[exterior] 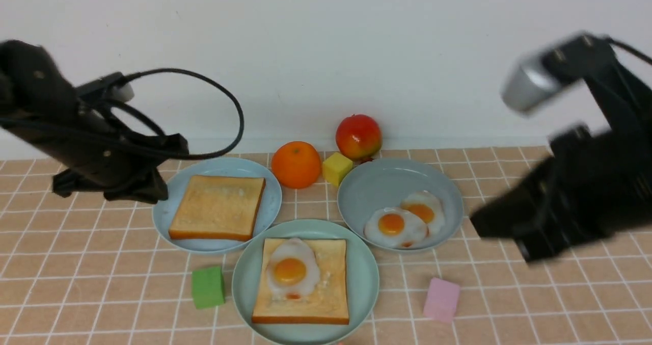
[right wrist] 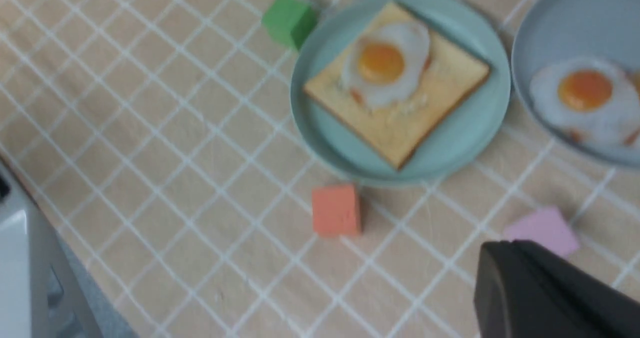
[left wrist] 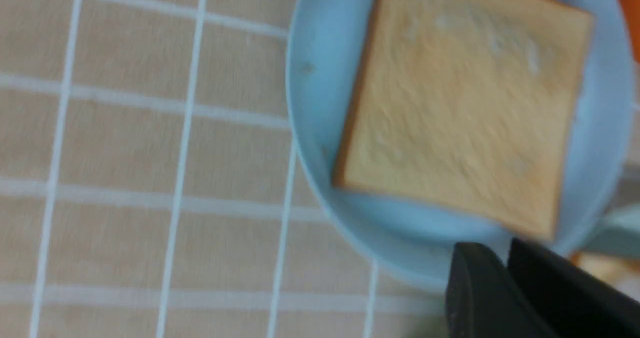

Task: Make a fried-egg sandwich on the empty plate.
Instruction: Use the left arm to grab a slice of bread

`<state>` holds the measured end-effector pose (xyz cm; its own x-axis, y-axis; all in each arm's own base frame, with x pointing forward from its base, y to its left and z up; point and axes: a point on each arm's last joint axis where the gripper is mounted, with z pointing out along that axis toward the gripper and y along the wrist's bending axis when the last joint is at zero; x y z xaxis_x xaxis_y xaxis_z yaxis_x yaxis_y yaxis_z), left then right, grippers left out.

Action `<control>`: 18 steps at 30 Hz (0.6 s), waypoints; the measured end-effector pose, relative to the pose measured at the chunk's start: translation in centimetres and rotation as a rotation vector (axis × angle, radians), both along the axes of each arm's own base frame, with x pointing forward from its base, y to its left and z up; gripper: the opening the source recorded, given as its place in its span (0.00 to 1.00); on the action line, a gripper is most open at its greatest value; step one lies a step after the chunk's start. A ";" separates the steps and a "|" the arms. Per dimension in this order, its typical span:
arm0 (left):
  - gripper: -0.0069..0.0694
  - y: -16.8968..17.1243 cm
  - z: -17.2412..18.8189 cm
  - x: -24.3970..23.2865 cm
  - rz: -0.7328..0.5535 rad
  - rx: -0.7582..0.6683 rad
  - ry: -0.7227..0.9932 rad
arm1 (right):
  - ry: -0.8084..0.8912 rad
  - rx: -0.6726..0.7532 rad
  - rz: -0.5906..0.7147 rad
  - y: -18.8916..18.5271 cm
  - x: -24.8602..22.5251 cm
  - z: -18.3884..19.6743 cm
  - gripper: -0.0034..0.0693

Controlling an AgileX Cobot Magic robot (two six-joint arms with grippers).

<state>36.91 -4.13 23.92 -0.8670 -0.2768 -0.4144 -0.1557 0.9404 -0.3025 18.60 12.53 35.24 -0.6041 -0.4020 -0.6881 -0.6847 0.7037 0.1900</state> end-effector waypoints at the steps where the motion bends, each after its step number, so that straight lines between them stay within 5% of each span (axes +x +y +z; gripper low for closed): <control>1: 0.26 0.0 -0.3 0.1 0.000 0.001 0.005 | 0.003 -0.001 0.000 -0.1 -0.2 -0.2 0.03; 5: 0.50 0.1 -2.8 4.0 -0.013 0.054 -0.016 | 0.043 -0.005 -0.012 -0.7 -1.5 -1.2 0.03; 10: 0.66 0.1 -6.3 6.2 -0.028 0.080 0.032 | 0.087 -0.002 -0.022 -0.8 -2.0 -1.3 0.03; 14: 0.62 -0.1 -8.7 6.8 -0.069 0.073 0.074 | 0.102 -0.001 -0.027 -0.8 -2.0 -1.4 0.03; 18: 0.39 -0.1 -9.1 7.0 -0.102 0.045 0.077 | 0.111 0.004 -0.037 -0.8 -2.0 -1.4 0.04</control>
<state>43.91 -4.23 14.84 -0.9194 -0.1684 -0.3554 -0.0800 0.9649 -0.2503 16.56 11.70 33.89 -0.6907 -0.3755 -0.6180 -0.6331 0.7271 0.2658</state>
